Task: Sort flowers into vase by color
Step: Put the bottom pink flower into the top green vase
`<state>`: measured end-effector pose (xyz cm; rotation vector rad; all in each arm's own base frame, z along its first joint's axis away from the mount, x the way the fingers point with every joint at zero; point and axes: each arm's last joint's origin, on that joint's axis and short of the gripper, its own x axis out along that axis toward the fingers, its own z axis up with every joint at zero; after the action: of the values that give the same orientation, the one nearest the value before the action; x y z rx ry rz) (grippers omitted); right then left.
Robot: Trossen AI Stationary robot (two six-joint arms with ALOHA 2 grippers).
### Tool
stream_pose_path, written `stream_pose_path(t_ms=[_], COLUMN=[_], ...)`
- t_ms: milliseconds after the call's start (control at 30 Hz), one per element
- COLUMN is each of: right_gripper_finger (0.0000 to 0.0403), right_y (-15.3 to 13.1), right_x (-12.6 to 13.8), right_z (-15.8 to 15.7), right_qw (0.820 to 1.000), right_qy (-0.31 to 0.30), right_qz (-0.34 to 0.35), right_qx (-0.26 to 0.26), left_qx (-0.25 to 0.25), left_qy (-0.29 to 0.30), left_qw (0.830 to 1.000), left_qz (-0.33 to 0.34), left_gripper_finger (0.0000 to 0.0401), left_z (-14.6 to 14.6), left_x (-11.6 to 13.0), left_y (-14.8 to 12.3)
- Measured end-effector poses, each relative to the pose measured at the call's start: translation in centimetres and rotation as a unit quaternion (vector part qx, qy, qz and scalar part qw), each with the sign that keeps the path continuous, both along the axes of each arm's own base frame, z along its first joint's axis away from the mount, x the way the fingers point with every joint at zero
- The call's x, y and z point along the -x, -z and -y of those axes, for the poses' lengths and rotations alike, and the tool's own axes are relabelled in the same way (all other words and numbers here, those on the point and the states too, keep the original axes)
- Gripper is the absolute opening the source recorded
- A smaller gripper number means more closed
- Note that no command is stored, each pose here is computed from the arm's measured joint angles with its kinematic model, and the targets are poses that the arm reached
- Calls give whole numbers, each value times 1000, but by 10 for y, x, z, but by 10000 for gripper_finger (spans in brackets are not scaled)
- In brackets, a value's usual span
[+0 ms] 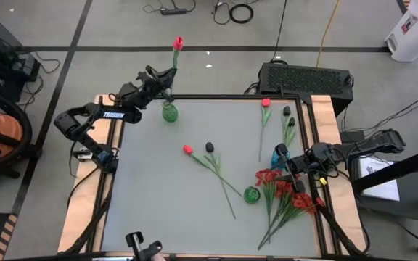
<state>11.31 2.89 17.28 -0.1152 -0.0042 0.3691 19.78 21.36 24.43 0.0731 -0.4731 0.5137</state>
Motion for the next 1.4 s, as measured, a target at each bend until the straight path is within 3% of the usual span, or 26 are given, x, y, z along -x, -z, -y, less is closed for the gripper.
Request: stream_pose_path(t_ms=[800,967,1200,1400], right_gripper_finger=[144,144,144,144], right_y=[0,0,0,0], right_x=[0,0,0,0], right_z=[0,0,0,0], right_qw=[1000,1000,1000,1000], right_qy=[0,0,0,0], right_qz=[0,0,0,0], right_qx=[0,0,0,0], left_qx=[71,99,101,87], left_qy=[-8,-9,-21,-36], left_qw=[994,989,982,978], left_qz=[-81,-108,-162,-186], left_gripper_finger=[15,55,131,144], left_z=[-10,-7,10,35], left_x=[2,5,20,41], left_y=[17,13,-9,-35])
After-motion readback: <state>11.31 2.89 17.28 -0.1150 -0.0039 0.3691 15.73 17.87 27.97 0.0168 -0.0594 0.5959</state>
